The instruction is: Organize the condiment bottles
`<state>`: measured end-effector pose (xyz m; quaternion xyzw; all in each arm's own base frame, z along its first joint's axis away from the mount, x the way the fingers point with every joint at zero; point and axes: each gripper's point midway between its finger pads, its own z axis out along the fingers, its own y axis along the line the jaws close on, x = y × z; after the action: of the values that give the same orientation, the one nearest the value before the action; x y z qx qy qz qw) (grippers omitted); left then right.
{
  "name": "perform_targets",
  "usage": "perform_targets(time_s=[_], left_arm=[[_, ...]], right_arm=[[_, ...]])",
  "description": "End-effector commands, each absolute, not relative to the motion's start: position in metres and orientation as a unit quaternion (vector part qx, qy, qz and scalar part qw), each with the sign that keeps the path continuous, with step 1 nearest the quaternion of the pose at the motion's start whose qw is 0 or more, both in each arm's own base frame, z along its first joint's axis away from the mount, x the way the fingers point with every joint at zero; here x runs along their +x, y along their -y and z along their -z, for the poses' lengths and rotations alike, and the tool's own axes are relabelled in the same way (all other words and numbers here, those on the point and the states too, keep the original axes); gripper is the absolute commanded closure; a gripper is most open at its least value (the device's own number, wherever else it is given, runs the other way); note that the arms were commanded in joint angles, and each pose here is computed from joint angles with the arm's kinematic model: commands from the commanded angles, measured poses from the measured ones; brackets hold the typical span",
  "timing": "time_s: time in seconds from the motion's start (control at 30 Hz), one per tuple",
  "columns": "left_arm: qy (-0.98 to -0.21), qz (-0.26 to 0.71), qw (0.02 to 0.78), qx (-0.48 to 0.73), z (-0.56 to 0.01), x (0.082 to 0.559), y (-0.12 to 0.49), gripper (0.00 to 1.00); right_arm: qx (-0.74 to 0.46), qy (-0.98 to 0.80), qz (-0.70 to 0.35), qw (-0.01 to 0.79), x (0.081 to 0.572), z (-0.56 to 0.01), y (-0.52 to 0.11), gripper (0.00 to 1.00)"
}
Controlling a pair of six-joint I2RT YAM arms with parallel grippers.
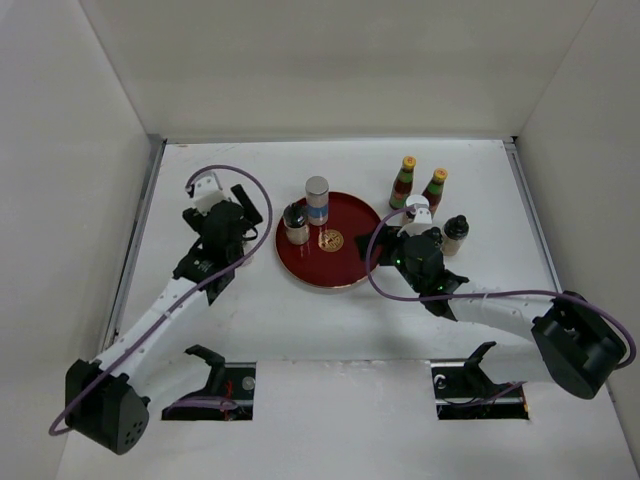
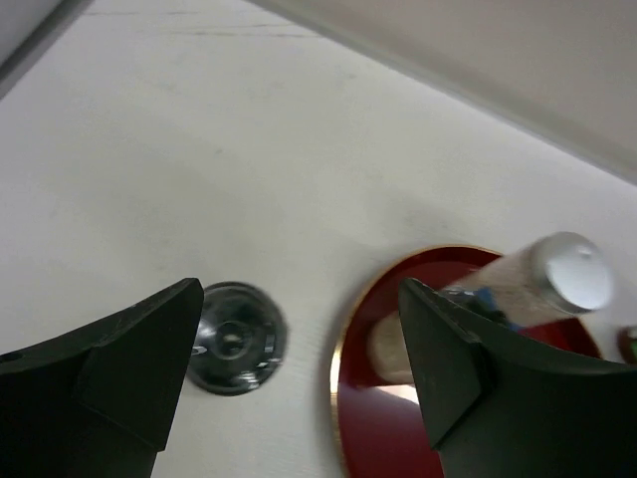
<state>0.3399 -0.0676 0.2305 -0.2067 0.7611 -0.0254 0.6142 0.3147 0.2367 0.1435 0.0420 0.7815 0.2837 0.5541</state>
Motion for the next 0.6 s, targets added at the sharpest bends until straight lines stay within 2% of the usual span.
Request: perform_targets(time_s=[0.0, 0.23, 0.43, 0.5, 0.57], left_arm=[[-0.794, -0.025, 0.562, -0.230, -0.191, 0.320, 0.036, 0.21], [-0.830, -0.012, 0.514, -0.216, -0.157, 0.331, 0.046, 0.20], [-0.827, -0.022, 0.515, -0.225, -0.143, 0.344, 0.044, 0.22], [-0.826, -0.022, 0.516, -0.227, -0.141, 0.347, 0.045, 0.26], [-0.823, -0.018, 0.521, -0.225, -0.142, 0.348, 0.048, 0.38]], right_arm=[[0.042, -0.758, -0.308, 0.573, 0.320, -0.166, -0.246, 0.15], [0.041, -0.758, -0.309, 0.573, 0.320, -0.166, -0.247, 0.07], [0.034, -0.757, -0.313, 0.573, 0.318, -0.167, -0.250, 0.05], [0.035, -0.760, -0.312, 0.569, 0.318, -0.164, -0.251, 0.05], [0.032, -0.760, -0.313, 0.569, 0.318, -0.166, -0.252, 0.05]])
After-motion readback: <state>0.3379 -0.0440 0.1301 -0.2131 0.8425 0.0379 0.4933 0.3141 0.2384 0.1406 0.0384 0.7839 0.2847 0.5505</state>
